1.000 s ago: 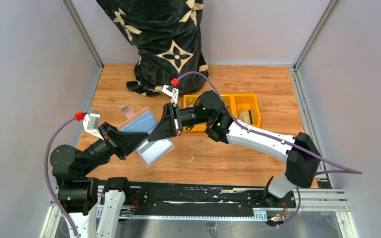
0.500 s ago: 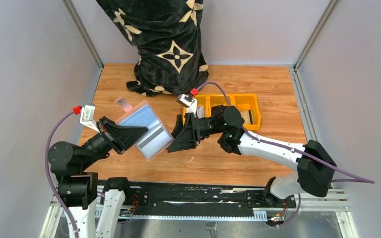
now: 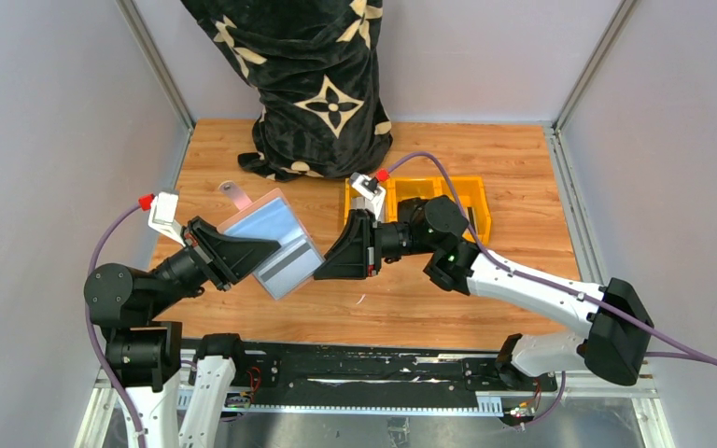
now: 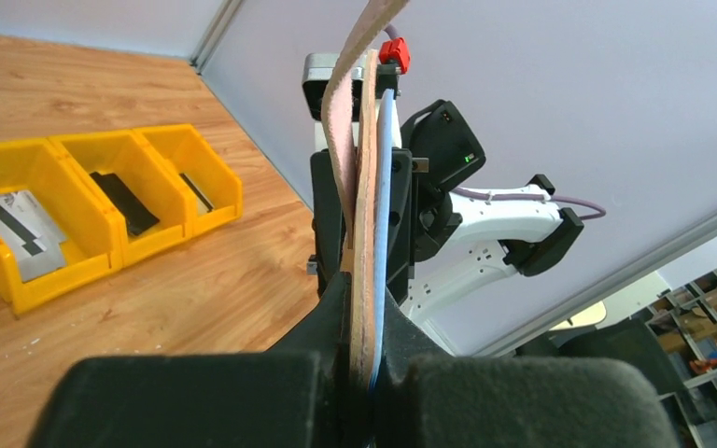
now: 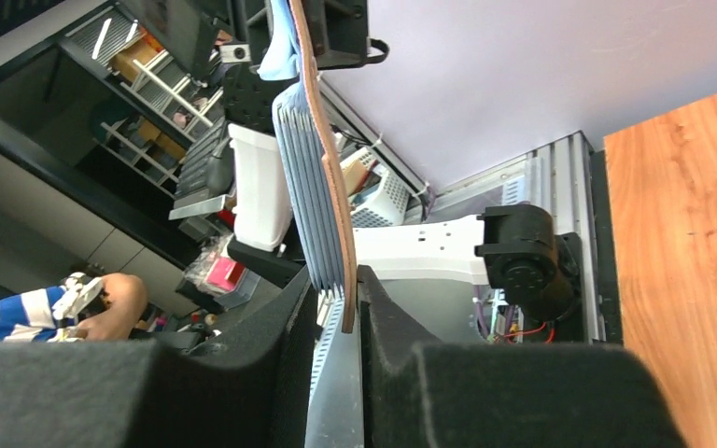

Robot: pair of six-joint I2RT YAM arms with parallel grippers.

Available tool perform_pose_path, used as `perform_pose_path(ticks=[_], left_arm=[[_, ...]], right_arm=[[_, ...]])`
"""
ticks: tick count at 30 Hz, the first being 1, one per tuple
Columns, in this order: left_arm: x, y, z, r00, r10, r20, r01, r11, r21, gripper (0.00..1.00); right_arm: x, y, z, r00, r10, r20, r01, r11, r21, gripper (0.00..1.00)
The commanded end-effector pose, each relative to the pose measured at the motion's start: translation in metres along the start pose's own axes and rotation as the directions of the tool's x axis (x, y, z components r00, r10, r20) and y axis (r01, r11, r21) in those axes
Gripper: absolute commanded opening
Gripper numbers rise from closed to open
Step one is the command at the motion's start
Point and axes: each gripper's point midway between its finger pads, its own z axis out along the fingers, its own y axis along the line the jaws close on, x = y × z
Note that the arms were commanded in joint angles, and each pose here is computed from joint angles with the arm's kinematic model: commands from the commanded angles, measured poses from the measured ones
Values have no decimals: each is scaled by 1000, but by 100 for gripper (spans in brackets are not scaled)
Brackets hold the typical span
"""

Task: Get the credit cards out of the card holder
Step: Remove the credit card from the card holder.

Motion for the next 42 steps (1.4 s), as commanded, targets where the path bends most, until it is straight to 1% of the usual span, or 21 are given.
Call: perform_pose_path(ticks=[1, 3, 5, 7, 9, 16, 21, 24, 27, 32, 37, 39, 42], left_arm=[[-2, -17, -2, 1000, 15, -15, -14, 999, 46, 0], [-2, -18, -3, 1000, 16, -17, -15, 999, 50, 0], [-2, -19, -3, 1000, 17, -18, -17, 999, 51, 0], [-2, -20, -3, 1000, 17, -17, -16, 998, 53, 0], [-2, -20, -3, 1000, 17, -16, -16, 999, 52, 0], [-1, -23, -4, 1000, 18, -21, -17, 998, 57, 0], [0, -24, -5, 999, 28, -24, -26, 998, 63, 0], [1, -24, -5, 999, 29, -26, -28, 998, 64, 0], [2, -23, -5, 999, 28, -27, -26, 998, 64, 0], [1, -24, -5, 999, 29, -28, -27, 997, 68, 0], [0, -26, -5, 999, 35, -27, -33, 997, 70, 0], [-1, -25, -4, 999, 34, -27, -32, 997, 70, 0], [-3, -28, -4, 999, 39, -27, -37, 996, 75, 0]], right_arm=[[-18, -3, 4, 996, -83, 39, 81, 996, 37, 19], [-19, -5, 4, 995, -89, 45, 87, 995, 44, 13], [-23, -5, 5, 994, -97, 59, 94, 994, 53, 10], [-27, -5, 5, 991, -106, 76, 101, 993, 63, 8], [-32, -5, 6, 989, -112, 94, 105, 992, 75, 8], [-47, -9, 11, 984, -104, 146, 90, 991, 99, 23], [-54, -12, 12, 980, -88, 180, 68, 991, 116, 26], [-58, -11, 14, 977, -81, 199, 61, 993, 104, 35], [-61, -9, 15, 972, -80, 219, 59, 993, 102, 38], [-65, -4, 15, 963, -111, 247, 90, 991, 95, 43], [-64, 15, 13, 945, -163, 284, 167, 986, 13, 49], [-58, 19, 11, 943, -173, 283, 185, 983, -17, 53], [-51, 21, 9, 946, -186, 267, 201, 979, -32, 55]])
